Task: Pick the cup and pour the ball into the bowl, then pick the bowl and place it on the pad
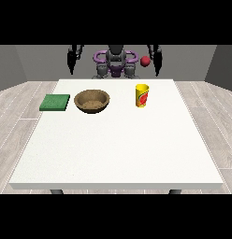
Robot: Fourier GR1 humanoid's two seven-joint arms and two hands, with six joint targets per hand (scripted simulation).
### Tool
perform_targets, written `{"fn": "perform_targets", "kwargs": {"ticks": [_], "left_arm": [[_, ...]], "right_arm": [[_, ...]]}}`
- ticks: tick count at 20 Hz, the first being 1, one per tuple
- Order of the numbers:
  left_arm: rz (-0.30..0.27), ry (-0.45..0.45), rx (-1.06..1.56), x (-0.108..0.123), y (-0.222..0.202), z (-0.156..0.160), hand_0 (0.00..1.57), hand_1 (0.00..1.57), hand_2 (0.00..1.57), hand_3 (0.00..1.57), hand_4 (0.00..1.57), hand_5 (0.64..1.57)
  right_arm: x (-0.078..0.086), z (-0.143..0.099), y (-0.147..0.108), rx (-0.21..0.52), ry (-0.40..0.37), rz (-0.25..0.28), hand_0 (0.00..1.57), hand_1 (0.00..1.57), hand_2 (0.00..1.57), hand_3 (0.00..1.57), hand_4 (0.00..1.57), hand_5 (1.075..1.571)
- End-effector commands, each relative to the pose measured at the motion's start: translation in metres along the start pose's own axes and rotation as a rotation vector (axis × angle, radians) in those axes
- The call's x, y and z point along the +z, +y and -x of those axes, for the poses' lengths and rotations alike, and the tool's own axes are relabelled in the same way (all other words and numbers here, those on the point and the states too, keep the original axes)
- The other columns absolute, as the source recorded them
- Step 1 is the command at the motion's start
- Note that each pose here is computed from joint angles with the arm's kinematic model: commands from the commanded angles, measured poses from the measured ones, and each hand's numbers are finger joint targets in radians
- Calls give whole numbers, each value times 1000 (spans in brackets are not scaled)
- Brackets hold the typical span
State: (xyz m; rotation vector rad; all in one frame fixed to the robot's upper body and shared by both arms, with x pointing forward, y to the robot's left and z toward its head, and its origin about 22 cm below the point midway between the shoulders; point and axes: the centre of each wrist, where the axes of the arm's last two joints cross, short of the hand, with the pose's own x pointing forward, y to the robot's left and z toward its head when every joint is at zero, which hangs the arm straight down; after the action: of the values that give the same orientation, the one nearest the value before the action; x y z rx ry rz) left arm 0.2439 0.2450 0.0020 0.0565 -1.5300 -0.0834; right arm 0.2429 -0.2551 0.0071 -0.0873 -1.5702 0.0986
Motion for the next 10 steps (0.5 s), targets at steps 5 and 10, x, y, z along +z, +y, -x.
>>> {"fn": "perform_targets", "kwargs": {"ticks": [5, 10], "left_arm": [[9, -47, -38, -3, 9, -34, 0, 0, 0, 0, 0, 1524], [91, -47, 292, 47, -34, -13, 0, 0, 0, 0, 0, 1536]], "right_arm": [[-1, -27, -13, 35, -7, 6, 0, 0, 0, 0, 0, 1568], [21, 1, -15, -148, 34, 117, 0, 0, 0, 0, 0, 1566]]}}
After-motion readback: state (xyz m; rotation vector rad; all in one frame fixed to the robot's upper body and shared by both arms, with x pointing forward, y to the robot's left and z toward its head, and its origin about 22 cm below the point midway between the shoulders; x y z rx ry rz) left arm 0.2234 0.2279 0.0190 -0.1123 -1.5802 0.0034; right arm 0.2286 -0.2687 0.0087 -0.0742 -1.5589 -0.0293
